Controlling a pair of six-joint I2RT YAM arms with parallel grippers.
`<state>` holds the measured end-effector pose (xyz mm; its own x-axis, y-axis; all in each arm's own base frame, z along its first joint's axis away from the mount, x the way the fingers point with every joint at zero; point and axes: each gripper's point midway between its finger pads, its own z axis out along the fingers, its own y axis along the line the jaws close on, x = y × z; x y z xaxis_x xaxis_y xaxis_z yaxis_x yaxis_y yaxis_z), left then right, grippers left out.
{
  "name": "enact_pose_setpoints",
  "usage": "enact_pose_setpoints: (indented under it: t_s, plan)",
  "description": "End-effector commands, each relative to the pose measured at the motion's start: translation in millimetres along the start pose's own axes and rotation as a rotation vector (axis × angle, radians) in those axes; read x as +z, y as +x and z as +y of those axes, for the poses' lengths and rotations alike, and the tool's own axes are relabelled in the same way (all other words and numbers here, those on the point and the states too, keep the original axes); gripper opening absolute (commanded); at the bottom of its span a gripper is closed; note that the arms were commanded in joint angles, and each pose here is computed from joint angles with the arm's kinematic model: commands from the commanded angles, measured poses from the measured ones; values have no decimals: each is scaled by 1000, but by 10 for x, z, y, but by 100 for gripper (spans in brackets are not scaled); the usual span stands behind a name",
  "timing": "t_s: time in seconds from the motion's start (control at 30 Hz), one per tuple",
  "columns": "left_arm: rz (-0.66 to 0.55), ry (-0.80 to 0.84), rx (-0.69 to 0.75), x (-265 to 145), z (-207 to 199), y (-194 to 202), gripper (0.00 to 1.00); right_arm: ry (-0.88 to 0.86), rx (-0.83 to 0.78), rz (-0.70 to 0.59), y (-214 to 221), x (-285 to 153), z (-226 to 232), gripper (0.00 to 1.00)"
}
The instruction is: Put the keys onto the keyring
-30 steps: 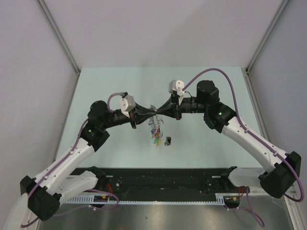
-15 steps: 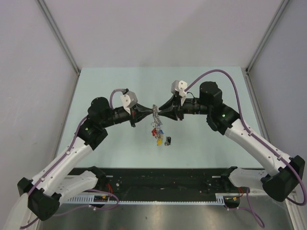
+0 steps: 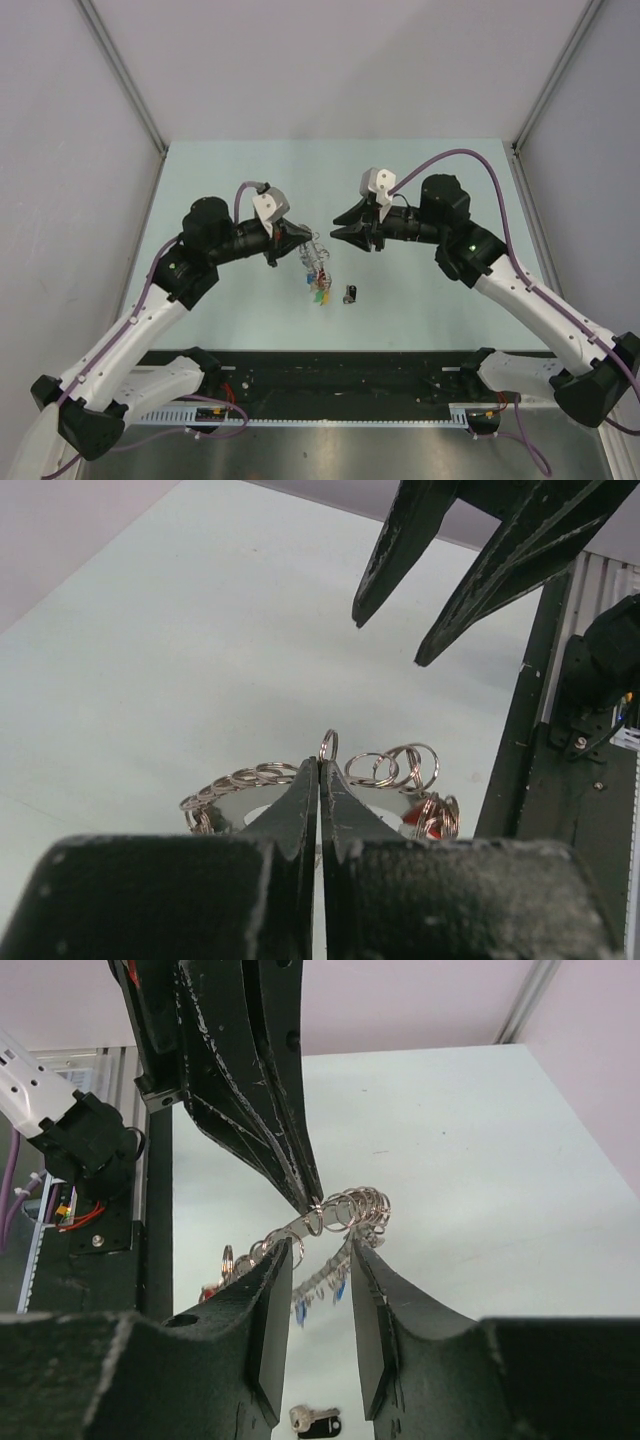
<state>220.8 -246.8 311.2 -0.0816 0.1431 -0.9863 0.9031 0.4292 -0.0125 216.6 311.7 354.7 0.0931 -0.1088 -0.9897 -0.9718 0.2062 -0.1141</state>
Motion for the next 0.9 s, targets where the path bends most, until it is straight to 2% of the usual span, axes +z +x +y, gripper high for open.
enact_pose_setpoints:
  t_s: [0.0,0.23,0.47,0.87]
  plan:
    - [-59,-9,69,-97,-2,-366,0,12,-52,-34,-129,121,-4,33]
    - [-4,-18,51,-139,2,-315,0,45,-103,33,-31,280,3,31]
    - [24,-23,32,-161,-5,-279,0,110,-168,35,-69,405,23,30]
    - [38,-28,21,-187,-13,-269,0,172,-204,77,38,539,-6,24]
